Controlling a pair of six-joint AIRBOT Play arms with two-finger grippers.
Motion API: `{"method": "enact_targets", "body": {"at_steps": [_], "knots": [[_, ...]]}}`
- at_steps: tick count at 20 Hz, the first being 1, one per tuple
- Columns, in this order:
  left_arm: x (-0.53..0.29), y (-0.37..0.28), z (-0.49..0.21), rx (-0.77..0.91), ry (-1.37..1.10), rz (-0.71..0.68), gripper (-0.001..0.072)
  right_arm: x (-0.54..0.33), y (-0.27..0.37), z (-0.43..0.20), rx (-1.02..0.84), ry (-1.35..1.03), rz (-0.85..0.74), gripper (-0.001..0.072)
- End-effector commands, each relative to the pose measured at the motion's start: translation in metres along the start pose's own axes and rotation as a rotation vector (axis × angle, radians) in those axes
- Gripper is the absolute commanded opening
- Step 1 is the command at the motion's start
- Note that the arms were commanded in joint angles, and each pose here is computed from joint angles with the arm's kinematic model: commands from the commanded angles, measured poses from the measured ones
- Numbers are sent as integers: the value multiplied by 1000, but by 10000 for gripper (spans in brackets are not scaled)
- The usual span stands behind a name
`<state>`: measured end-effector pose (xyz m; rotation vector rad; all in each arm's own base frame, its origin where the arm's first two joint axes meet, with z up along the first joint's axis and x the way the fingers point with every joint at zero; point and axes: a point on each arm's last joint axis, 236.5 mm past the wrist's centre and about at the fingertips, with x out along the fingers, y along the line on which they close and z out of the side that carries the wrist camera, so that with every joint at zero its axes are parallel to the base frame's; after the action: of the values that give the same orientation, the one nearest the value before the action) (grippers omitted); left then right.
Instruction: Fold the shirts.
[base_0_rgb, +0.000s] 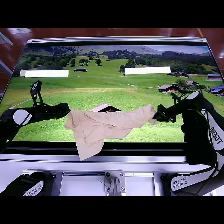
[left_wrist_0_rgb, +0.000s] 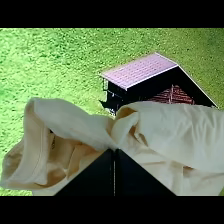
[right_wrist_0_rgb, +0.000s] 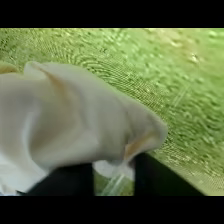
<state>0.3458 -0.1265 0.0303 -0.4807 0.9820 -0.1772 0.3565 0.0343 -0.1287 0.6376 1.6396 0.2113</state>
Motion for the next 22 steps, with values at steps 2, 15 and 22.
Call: {"method": "enact_targets", "body": {"at_steps": [2,15,22], "knots": [[-7,-8,13,60,-31,-14,37,-10,35,1,-84,-20,54,57],[-435,-121,177,504,-955,103,34,-488,231,-87,-295,-1395,266,55],[-359,-81,120,490,-568,166,35,-418,177,-106,-223,-1095,23,55]]}}
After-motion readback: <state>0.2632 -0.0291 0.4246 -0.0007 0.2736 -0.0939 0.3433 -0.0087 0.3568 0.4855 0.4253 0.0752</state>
